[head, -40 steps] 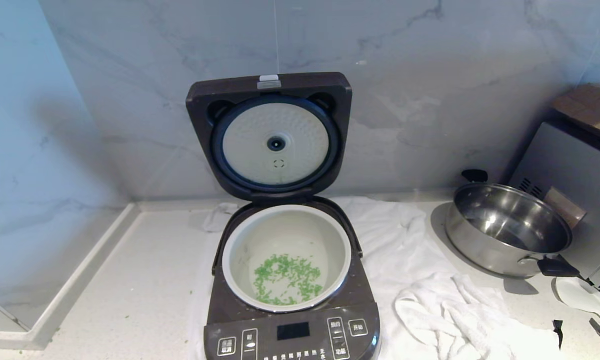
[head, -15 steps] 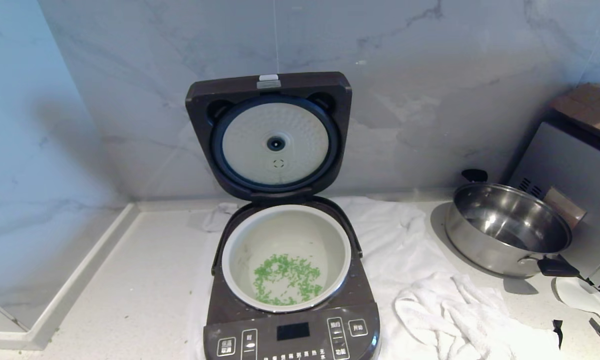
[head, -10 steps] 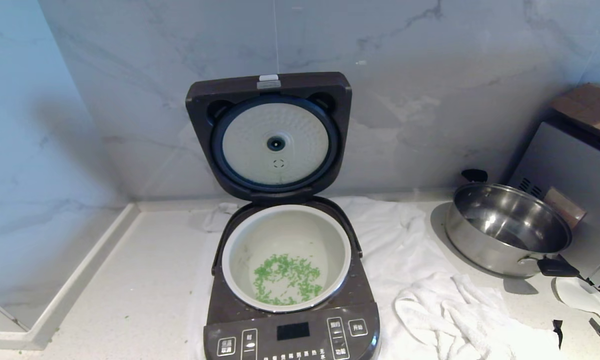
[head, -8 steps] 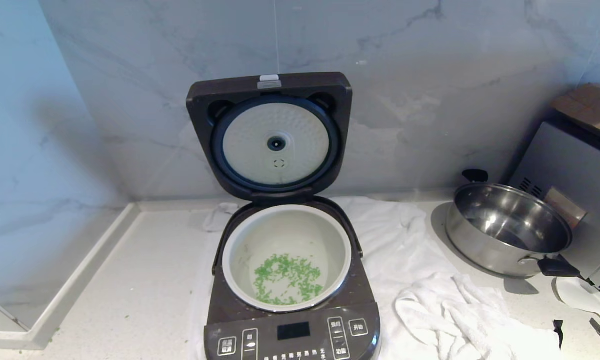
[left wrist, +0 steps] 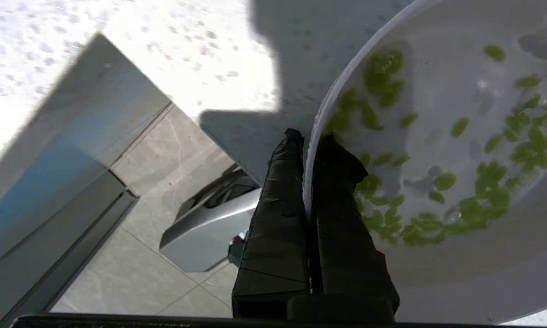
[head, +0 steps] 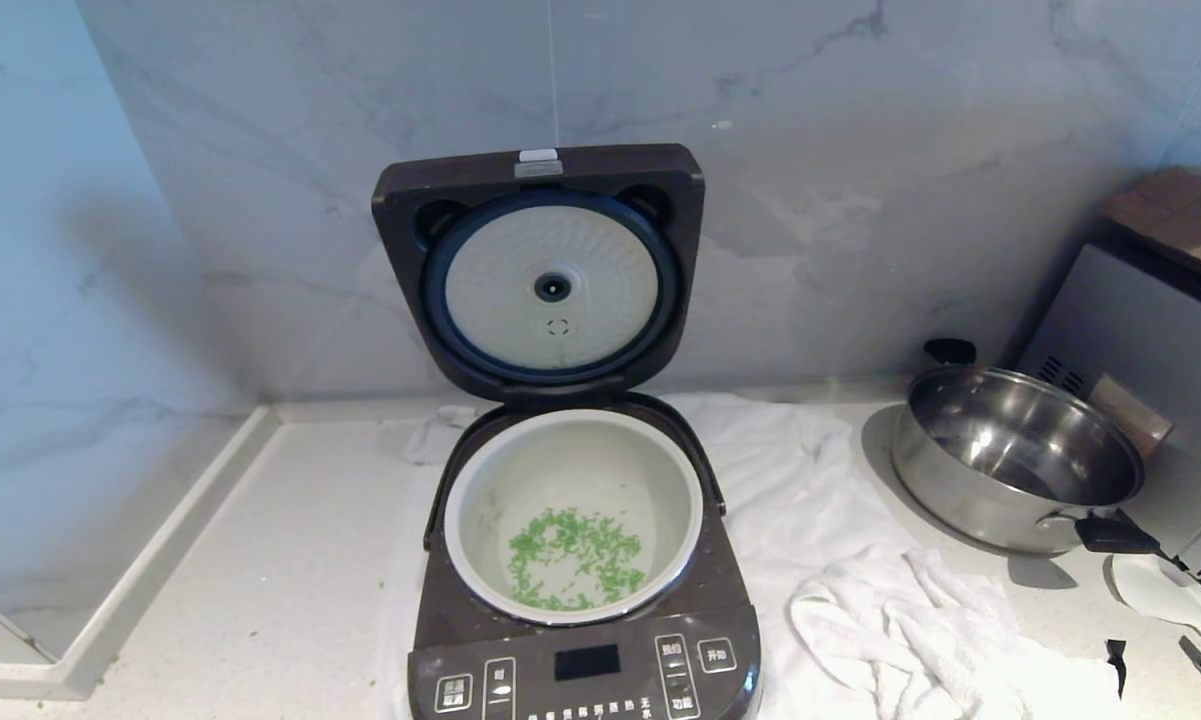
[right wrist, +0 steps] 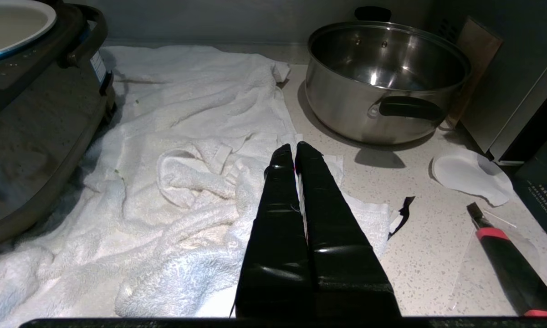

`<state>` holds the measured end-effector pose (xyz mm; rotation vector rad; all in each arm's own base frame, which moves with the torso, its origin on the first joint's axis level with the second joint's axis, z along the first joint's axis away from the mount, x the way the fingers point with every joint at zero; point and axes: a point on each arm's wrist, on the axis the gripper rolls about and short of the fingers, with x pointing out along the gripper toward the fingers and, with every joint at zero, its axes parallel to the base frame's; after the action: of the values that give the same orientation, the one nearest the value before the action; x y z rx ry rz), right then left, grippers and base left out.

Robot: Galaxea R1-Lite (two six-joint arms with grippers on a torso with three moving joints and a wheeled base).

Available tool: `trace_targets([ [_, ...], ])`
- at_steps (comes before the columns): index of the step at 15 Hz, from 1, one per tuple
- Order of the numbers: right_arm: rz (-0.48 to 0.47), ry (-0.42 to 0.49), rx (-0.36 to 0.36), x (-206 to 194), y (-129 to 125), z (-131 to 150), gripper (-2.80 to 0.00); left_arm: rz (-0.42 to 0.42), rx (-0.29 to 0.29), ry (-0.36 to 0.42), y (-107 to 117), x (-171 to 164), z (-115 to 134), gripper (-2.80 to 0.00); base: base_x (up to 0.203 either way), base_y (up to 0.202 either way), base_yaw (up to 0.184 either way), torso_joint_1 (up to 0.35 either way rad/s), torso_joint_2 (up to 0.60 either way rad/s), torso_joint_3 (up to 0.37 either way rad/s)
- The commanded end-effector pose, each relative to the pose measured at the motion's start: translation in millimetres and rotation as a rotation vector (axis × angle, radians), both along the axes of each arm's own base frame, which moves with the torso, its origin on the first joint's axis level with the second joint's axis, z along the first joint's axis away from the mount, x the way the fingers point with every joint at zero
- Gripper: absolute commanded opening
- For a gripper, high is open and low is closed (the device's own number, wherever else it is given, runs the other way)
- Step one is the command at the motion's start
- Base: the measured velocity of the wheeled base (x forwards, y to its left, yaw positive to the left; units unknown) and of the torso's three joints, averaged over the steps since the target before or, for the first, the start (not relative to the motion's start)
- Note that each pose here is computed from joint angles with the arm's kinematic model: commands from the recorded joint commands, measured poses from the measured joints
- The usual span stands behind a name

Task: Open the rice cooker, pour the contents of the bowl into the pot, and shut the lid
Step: Pour the water from the bowl into the rice cooker

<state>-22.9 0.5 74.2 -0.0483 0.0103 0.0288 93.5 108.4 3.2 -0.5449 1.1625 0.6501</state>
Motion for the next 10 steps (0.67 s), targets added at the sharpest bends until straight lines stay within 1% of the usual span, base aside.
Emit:
trace_targets([
  [1,0.001,0.001,-0.001,0.1,0.0,0.0,-2.80,-0.023,0.001,-0.017,-5.8,5.9,1.8,-2.80,0.000,0.000,0.000,0.000,0.00,0.000],
  [3,0.001,0.001,-0.001,0.1,0.0,0.0,-2.80,-0.039,-0.021,-0.031,-14.3,16.3,1.3,-2.80,0.000,0.000,0.000,0.000,0.00,0.000],
  [5,0.000,0.001,-0.001,0.1,0.0,0.0,-2.80,-0.034,-0.038,-0.033,-13.0,27.3,-2.3,-2.80,0.000,0.000,0.000,0.000,0.00,0.000],
  [7,0.001,0.001,-0.001,0.1,0.0,0.0,-2.80,-0.040,-0.052,-0.020,-12.2,31.6,-6.5,-2.80,0.000,0.000,0.000,0.000,0.00,0.000],
  [10,0.001,0.001,-0.001,0.1,0.0,0.0,-2.80,-0.038,-0.071,-0.014,-15.8,39.9,-10.3,-2.80,0.000,0.000,0.000,0.000,0.00,0.000],
])
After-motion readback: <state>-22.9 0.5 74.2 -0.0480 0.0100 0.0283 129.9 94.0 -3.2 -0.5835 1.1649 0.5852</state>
